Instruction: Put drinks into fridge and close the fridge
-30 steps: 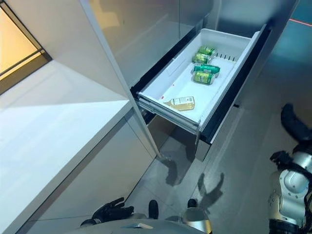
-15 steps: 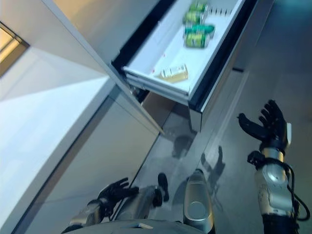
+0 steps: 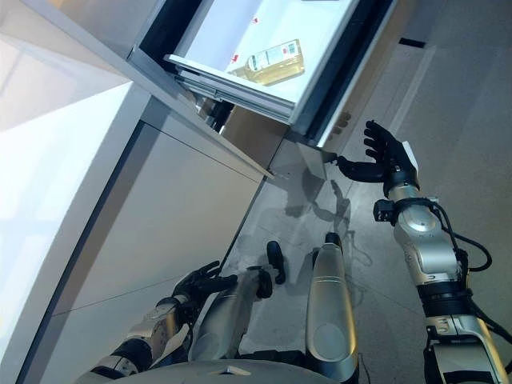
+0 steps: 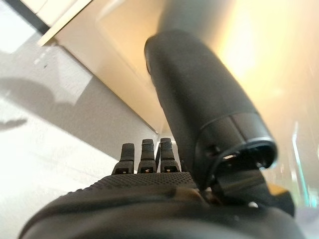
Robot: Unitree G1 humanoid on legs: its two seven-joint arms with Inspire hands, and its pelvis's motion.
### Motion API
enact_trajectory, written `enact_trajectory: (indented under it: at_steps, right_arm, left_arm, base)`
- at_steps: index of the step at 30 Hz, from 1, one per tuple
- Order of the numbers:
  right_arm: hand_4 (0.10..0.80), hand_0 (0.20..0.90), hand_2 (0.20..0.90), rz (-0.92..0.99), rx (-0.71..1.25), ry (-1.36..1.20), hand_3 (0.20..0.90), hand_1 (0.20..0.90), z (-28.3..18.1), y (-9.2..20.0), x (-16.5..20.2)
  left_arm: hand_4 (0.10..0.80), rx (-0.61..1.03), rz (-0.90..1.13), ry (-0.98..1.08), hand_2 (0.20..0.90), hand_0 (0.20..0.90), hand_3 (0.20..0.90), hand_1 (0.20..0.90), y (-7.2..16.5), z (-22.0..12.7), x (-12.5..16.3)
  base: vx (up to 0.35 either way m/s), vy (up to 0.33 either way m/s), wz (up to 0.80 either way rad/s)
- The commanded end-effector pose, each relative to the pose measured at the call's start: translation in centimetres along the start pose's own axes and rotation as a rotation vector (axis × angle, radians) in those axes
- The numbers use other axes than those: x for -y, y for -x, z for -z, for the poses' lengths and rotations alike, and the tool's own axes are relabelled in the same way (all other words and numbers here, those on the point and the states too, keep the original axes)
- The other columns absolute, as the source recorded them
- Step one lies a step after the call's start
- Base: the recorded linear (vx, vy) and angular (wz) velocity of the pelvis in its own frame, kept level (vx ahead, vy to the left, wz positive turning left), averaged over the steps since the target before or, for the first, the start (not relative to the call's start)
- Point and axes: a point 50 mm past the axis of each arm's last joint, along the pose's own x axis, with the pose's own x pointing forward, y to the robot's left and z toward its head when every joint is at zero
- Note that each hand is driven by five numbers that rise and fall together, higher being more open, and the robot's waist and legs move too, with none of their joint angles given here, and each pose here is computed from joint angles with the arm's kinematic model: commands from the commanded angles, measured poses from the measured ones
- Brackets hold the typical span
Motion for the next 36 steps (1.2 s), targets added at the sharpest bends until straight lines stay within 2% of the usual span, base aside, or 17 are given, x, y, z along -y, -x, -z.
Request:
enact_trajectory:
  at_steps: [1,15,30,36]
  right_arm:
    - [0.8,0.9,0.9,-0.123,0.274,0.098,0.9,0.9,-7.2,-1.6,-2.4]
    - [0.8,0.9,0.9,-0.381,0.505,0.28,0.9,0.9,-15.5,-1.9,-10.9]
    - [0.8,0.9,0.9,-0.58,0.468,0.2,0.9,0.9,-18.0,-1.6,-19.0]
    - [0.8,0.9,0.9,-0.521,0.474,0.178,0.9,0.9,-19.0,-2.1,-20.2]
  left_arm:
    - [0.8,-0.033,-0.068,-0.036,0.9,0.9,0.9,0.9,0.6,0.6,-1.8]
    - [0.8,-0.025,-0.04,-0.057,0.9,0.9,0.9,0.9,-0.1,-1.0,-0.1]
    - [0.8,-0.058,0.045,-0.101,0.9,0.9,0.9,0.9,-0.3,-0.6,1.7]
    - [0.8,-0.023,0.095,-0.162,0.9,0.9,0.9,0.9,-0.4,-1.4,2.5]
  base:
    - [0.0,0.0,0.0]
    - [-0.007,0.0,0.02]
    - [0.002,0.028,0.12]
    - [-0.018,0.052,0.16]
